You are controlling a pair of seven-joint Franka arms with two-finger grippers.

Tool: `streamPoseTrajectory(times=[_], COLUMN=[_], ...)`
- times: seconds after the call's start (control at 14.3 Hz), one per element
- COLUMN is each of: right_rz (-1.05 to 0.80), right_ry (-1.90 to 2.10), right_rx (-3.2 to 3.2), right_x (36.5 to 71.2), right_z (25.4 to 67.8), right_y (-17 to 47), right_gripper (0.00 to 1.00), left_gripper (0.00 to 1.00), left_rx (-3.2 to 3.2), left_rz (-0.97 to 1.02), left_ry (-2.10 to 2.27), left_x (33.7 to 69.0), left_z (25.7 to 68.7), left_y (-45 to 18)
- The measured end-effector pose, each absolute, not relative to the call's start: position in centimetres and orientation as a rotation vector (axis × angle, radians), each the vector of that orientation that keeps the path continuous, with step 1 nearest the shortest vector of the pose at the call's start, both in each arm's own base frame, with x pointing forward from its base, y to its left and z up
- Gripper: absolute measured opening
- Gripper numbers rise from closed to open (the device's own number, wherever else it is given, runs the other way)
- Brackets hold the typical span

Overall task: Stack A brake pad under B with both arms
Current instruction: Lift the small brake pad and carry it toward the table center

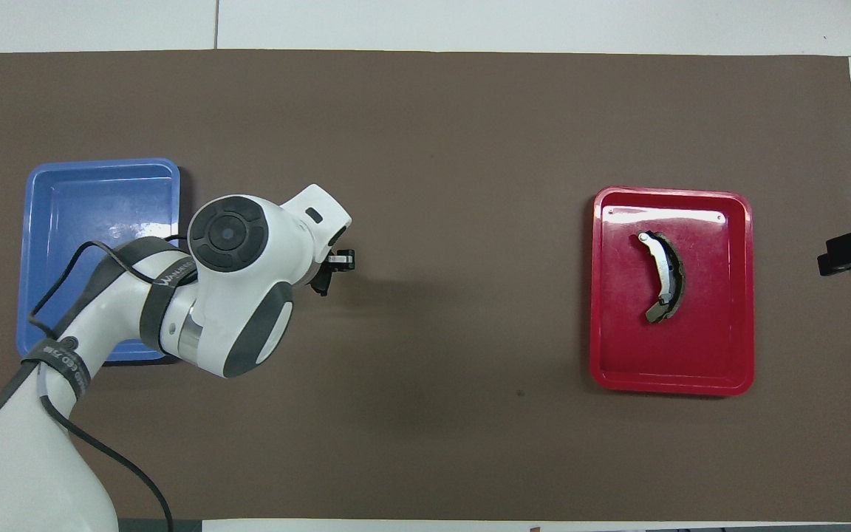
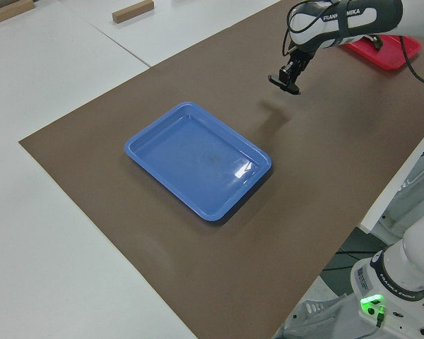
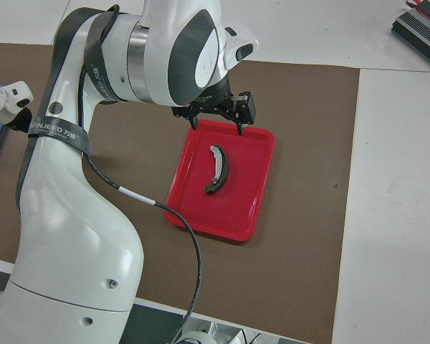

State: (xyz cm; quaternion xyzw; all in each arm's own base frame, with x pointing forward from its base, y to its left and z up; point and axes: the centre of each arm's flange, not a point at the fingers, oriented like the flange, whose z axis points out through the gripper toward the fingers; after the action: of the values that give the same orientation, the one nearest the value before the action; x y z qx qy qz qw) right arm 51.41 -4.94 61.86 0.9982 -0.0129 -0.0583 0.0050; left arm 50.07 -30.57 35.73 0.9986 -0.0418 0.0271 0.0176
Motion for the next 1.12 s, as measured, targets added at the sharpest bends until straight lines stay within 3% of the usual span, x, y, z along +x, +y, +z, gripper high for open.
streamPoseTrajectory(times=[0.35,0.77,1.12], right_rz=[-0.183,-0.183,-0.183], right_ry=[-0.040,-0.040,-0.040], right_rx=[3.126,3.126,3.126], right_x=[51.4,51.4,51.4], right_z=[61.9,61.9,61.9], right_y=[-4.9,-4.9,-4.9], right_gripper=[1.00,1.00,1.00], left_gripper=[0.39,0.42,0.98], left_rx=[3.096,3.093,3.087], left_rz=[0.075,0.076,0.104], left_ry=[-0.181,-0.205,-0.187], left_x=[49.0,48.7,49.4], left_z=[32.6,29.8,31.0], left_y=[-37.3,-38.6,-38.3])
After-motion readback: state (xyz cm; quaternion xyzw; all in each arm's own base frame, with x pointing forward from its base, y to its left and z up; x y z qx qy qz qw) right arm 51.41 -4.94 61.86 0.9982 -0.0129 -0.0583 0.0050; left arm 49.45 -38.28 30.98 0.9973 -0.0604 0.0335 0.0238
